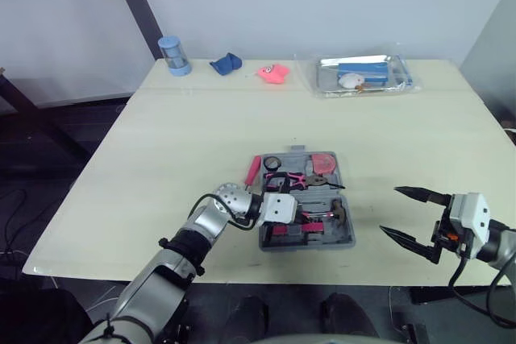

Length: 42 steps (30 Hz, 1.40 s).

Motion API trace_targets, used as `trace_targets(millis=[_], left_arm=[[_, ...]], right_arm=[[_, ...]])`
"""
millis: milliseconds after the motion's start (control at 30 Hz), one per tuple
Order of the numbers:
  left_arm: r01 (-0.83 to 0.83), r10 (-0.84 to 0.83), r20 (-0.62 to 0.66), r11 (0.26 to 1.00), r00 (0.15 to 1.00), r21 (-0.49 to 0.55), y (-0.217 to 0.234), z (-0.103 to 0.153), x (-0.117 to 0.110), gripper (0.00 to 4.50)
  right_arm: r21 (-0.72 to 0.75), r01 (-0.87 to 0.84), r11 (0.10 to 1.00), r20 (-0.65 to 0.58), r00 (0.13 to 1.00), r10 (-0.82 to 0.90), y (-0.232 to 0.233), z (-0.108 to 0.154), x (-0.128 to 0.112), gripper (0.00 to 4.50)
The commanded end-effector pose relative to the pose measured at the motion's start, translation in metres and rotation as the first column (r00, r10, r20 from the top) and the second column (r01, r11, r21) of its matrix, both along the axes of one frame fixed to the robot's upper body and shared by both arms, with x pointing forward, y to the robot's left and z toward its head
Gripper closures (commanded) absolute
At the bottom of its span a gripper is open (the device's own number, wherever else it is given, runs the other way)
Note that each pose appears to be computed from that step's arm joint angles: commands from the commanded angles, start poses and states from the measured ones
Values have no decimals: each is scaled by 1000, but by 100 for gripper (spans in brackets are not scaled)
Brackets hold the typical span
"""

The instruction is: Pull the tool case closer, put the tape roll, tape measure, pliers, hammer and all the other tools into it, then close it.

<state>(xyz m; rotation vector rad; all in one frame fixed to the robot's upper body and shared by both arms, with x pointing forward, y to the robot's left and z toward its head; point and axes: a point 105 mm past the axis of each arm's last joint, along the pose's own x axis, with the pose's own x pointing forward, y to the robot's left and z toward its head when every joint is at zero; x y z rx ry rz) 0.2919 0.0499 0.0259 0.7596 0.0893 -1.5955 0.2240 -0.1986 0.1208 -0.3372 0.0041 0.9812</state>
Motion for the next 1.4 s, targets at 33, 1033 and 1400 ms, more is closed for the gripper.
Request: trace_targets(millis=[33, 1033, 1400], left_arm=[[-124, 166, -127, 949, 978, 292, 48, -62, -10, 445], [-344, 234, -455, 922, 859, -176, 32, 31, 5, 445], [-573, 408, -425, 709, 808, -411, 105, 96, 10, 445]], right_arm=[[-5, -6, 1000, 55, 998, 6, 1, 12, 0, 0], [29, -3, 1000, 58, 998, 1, -1, 16, 4, 0], [128, 115, 985, 25, 993, -120, -21, 3, 7, 0]])
